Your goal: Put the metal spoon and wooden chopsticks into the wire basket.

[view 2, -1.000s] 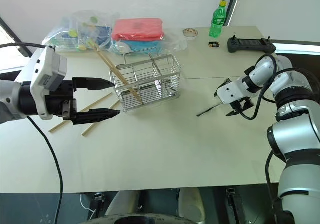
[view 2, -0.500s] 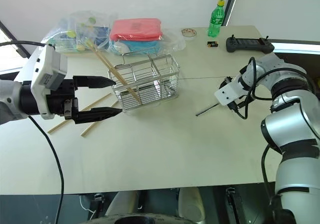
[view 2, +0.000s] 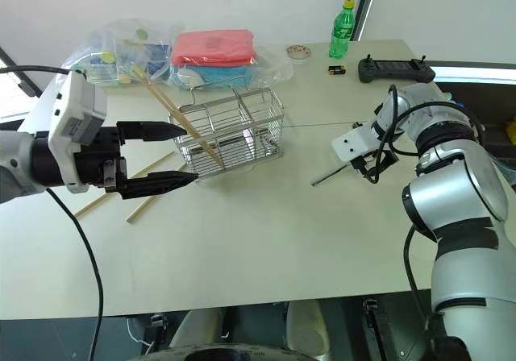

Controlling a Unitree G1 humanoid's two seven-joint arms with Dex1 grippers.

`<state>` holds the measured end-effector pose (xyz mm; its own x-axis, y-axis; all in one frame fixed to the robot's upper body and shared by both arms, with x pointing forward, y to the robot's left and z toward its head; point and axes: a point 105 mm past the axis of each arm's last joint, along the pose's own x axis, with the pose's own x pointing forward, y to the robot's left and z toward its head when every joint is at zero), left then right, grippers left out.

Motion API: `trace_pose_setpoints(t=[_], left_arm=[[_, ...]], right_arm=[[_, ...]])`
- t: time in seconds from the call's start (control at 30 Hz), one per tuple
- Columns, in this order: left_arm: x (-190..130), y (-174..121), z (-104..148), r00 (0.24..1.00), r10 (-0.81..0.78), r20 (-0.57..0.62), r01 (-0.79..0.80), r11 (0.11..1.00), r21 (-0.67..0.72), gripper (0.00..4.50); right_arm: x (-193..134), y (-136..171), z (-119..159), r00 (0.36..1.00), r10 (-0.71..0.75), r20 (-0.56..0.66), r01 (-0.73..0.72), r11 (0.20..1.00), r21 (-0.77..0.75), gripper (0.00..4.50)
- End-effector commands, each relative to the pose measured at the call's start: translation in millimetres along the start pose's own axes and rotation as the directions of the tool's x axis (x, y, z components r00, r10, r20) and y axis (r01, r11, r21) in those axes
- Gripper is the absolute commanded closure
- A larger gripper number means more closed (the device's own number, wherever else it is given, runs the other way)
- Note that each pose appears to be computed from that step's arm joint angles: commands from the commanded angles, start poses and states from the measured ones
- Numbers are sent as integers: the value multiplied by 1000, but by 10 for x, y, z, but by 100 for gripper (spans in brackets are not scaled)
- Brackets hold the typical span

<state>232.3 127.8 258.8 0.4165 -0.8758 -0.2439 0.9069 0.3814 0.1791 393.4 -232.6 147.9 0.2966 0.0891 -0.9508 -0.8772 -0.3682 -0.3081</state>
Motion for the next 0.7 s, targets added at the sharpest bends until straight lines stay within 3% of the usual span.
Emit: trace_pose_setpoints(t=[0.03,0.27,0.4,0.57,0.7], left_arm=[[-56,-34,73,999,30,26,-31,999,29,19],[-83,-93,69,998,49,29,-49,999,16,19],[-91,-104,72,998,54,29,-54,998,11,0],[-85,-80,81,998,59,35,-59,998,8,0],[-82,-58,96,997,60,39,-60,998,10,0]], right_arm=[[-125,-110,27,999,-43,6,43,999,0,0],[-59,-89,19,999,-42,-13,41,999,-28,0],[-50,-92,38,998,-60,9,60,998,-34,127],[-42,-103,48,996,-89,25,90,995,-43,394],[-29,-96,63,996,-84,36,86,995,-42,394]])
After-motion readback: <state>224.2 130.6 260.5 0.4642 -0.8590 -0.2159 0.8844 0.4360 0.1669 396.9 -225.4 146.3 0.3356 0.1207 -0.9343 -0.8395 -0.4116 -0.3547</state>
